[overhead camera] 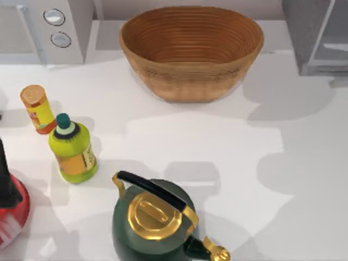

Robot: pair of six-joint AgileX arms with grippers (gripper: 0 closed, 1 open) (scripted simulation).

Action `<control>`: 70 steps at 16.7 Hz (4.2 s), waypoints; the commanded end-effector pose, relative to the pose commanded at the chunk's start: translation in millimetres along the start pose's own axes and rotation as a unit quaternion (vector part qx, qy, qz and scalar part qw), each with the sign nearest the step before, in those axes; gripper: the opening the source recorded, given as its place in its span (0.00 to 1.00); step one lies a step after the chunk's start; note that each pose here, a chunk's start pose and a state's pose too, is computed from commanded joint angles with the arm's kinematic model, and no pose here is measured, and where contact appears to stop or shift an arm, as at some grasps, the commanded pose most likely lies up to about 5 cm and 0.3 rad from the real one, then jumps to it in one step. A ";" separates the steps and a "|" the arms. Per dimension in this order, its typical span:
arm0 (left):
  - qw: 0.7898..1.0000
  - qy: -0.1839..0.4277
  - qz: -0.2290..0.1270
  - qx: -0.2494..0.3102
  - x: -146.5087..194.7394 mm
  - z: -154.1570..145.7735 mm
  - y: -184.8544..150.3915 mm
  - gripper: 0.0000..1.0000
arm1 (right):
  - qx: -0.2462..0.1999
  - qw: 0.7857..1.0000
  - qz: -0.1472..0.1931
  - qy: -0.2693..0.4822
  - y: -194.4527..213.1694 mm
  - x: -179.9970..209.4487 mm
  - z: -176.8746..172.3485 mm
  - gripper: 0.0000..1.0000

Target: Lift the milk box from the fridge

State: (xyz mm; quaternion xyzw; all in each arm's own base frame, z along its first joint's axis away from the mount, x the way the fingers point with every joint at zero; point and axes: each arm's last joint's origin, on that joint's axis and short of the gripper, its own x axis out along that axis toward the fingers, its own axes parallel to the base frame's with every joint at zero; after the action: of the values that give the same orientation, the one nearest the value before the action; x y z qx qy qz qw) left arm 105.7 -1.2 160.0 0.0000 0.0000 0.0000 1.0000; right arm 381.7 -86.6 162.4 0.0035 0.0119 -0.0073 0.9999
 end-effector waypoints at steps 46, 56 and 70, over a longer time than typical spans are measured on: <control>1.000 0.000 0.000 0.000 0.0 0.0 0.0 1.00 | -0.005 0.997 0.071 -0.019 82.2 -264.2 -2.2 0.00; 1.000 0.000 0.000 0.000 0.0 0.0 0.0 1.00 | 0.006 0.961 0.275 0.006 77.6 -219.2 -25.6 0.00; 1.000 0.000 0.000 0.000 0.0 0.0 0.0 1.00 | -0.005 0.925 0.381 -0.007 73.0 -207.5 -42.1 0.00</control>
State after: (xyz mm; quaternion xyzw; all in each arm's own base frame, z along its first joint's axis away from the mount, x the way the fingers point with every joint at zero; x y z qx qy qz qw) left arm 105.7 -1.2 160.0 0.0000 0.0000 0.0000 1.0000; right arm 174.3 -10.3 125.8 0.0027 0.0026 0.3738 0.9275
